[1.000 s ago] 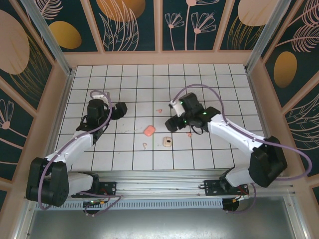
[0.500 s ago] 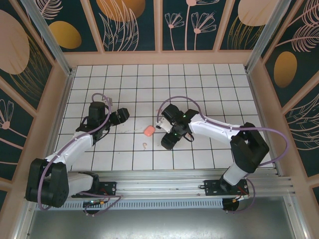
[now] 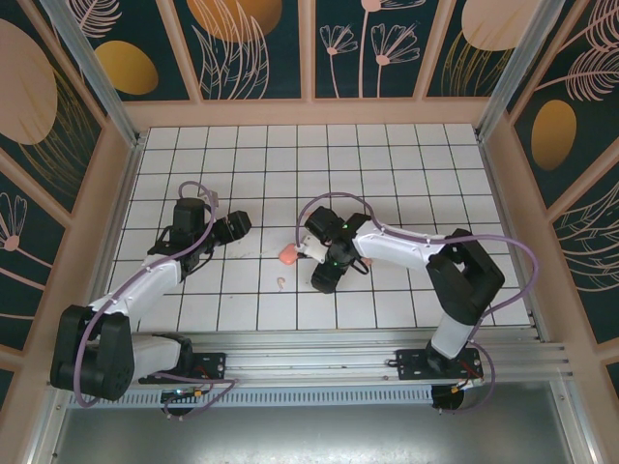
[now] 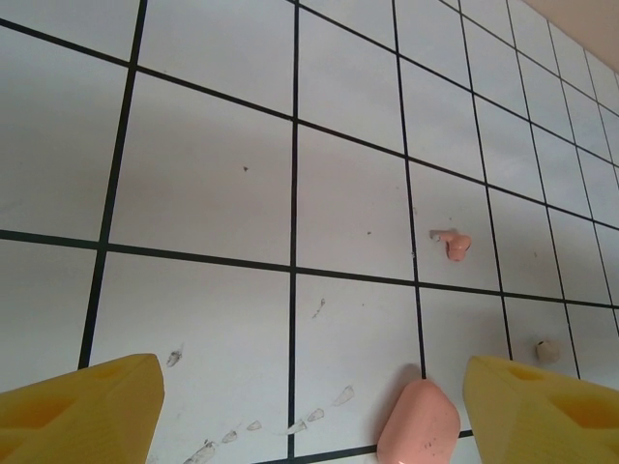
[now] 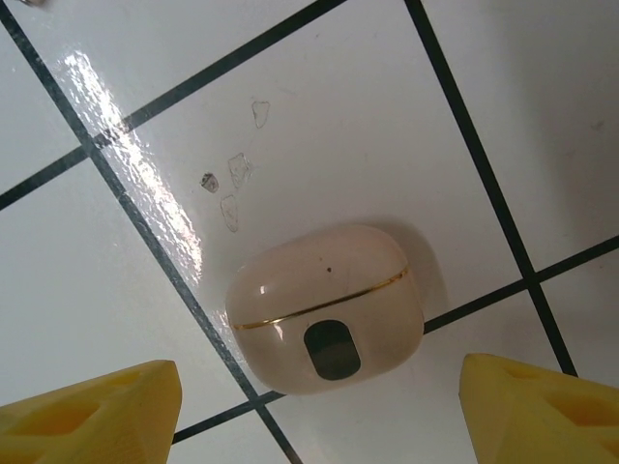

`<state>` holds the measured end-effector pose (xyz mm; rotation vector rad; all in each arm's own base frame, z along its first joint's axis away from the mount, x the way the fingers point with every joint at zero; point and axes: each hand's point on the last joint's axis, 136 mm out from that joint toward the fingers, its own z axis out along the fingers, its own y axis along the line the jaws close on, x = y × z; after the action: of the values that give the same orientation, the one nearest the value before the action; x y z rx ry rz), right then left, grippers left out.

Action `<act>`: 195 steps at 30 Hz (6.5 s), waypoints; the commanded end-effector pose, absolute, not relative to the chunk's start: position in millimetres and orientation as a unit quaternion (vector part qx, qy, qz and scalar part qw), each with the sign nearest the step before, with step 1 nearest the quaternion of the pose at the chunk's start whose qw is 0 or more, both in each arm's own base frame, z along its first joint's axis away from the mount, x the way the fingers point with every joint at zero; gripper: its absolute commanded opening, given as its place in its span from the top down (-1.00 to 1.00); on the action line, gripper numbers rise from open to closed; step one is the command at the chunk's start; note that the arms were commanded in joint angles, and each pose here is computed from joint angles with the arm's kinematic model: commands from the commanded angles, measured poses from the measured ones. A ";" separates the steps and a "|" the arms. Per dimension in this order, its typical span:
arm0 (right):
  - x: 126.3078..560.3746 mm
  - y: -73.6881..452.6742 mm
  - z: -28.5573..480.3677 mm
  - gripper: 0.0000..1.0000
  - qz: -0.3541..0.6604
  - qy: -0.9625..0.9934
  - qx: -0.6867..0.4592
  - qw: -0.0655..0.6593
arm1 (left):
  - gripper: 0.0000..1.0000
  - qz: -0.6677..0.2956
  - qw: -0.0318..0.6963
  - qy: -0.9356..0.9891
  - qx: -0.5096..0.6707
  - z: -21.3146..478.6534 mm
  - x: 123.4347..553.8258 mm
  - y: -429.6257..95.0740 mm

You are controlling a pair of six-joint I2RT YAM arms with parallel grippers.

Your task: Insert wireless bluetooth earbuds into charging case

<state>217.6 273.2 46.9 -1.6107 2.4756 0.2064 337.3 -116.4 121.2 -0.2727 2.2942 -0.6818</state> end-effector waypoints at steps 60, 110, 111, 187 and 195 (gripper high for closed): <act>296.4 321.3 190.6 -0.02 0.488 0.831 -0.068 0.258 | -0.46 -0.334 0.494 0.794 0.115 198.5 323.1 -178.8; 282.0 354.0 257.2 -0.04 0.639 0.731 0.026 0.236 | -0.16 -0.397 0.601 0.639 0.272 258.8 294.8 -264.2; 281.6 353.9 256.6 -0.04 0.639 0.732 0.026 0.235 | -0.14 -0.398 0.601 0.638 0.271 259.7 294.7 -264.8; 182.3 289.8 278.5 0.36 0.397 0.461 -0.661 0.440 | 0.62 -0.472 0.551 0.453 0.519 274.1 186.5 -295.0; 180.1 291.5 280.8 0.48 0.408 0.453 -0.663 0.435 | 0.58 -0.476 0.542 0.454 0.523 271.4 186.2 -298.3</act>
<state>189.0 288.3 267.1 -1.6301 1.2098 0.9621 189.4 -295.7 269.4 1.2190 1.1052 -1.1328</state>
